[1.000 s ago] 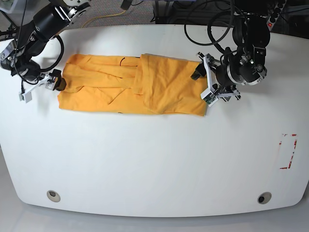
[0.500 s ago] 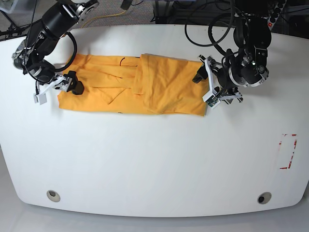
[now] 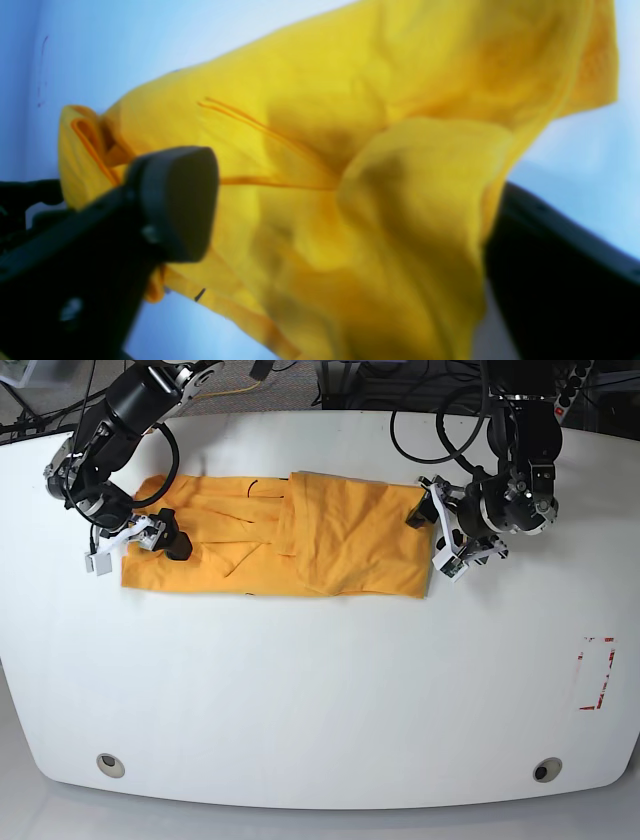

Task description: Fold the T-shirt properly

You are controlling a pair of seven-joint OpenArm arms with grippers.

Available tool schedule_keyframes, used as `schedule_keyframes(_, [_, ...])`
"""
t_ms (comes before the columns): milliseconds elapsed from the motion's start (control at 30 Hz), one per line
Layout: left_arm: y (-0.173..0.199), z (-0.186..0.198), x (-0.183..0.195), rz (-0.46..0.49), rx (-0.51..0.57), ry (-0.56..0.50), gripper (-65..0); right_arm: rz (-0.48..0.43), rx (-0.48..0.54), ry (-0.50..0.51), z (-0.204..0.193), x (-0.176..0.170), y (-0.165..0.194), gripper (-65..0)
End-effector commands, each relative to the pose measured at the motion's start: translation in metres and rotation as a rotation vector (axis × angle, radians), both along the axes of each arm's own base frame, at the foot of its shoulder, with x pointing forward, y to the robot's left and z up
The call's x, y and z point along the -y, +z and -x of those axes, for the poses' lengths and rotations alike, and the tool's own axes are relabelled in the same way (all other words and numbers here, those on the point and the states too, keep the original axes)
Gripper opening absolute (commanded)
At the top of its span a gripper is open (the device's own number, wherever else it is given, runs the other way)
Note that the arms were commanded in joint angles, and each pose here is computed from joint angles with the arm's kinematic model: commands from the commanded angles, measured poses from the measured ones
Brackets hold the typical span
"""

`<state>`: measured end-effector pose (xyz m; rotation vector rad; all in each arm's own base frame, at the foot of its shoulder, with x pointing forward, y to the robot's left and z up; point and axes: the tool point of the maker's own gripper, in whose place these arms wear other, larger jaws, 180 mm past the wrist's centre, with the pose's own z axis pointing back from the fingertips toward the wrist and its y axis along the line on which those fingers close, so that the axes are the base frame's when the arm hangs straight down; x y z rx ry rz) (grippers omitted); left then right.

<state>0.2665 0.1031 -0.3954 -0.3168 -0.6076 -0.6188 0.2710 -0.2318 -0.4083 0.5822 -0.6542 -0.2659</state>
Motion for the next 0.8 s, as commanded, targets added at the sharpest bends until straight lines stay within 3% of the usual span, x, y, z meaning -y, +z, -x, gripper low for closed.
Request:
schedule_keyframes(0, [0.01,-0.008,0.006,0.031,0.039,-0.002,-29.0,0.027,-0.037,0.006,0.004,0.004,-0.004,-20.8])
schedule_keyframes(33, [0.01,-0.008,0.006,0.031,0.039,-0.002,-29.0,0.029,-0.032,0.003,0.003,0.005,-0.003,-27.0])
schedule_keyframes(133, [0.01,-0.008,0.006,0.031,0.039,-0.002,-29.0,0.042,-0.012,0.028,-0.004,0.0,0.0,-54.2])
schedule_keyframes(200, [0.01,-0.008,0.006,0.031,0.039,-0.002,-29.0,0.056,0.002,0.054,-0.009,-0.005,0.003,-65.0])
schedule_keyframes(367, [0.011,-0.008,0.008,0.035,0.041,-0.001,-29.0,0.127,0.054,0.082,-0.01,-0.004,0.021,-65.0])
schedule_keyframes(600, [0.003,-0.012,0.02,0.082,0.012,0.015,-29.0,0.273,0.173,0.076,-0.009,-0.009,0.074,-65.0])
schedule_keyframes(767, [-0.008,-0.012,0.026,0.106,-0.029,0.025,-29.0,0.343,0.27,0.208,-0.017,-0.048,0.105,-65.0])
